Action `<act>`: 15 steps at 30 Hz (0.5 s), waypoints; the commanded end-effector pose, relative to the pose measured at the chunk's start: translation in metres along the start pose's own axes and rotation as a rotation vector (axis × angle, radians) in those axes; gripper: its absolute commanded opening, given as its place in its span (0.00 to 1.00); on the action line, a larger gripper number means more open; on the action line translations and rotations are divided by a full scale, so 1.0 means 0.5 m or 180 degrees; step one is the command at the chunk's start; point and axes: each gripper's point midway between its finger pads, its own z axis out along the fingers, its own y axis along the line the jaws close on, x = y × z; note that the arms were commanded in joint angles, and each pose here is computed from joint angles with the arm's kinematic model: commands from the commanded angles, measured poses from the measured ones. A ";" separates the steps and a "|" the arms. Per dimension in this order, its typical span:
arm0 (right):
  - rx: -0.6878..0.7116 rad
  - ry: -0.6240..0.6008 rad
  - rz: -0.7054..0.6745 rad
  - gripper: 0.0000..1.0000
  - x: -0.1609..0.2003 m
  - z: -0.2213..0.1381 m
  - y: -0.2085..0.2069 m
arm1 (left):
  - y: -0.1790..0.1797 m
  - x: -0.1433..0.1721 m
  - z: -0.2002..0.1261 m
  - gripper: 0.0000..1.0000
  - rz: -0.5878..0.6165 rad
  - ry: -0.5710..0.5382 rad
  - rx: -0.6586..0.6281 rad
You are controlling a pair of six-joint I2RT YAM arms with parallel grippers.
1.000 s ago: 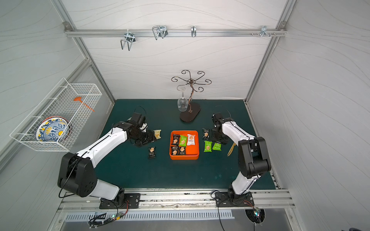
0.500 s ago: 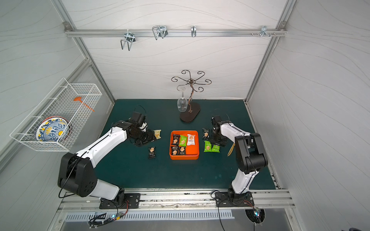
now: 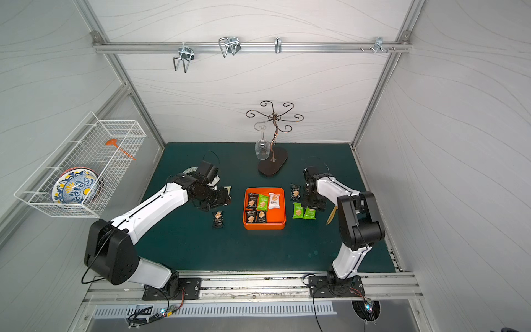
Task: Take the cookies out of the storage box
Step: Place the cookie at the center of the board, then pick up the cookie from the storage box.
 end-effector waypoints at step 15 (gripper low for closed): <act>-0.0626 -0.0248 -0.0161 0.65 0.069 -0.174 0.076 | -0.160 0.035 0.022 0.65 0.0414 -0.0090 -0.0053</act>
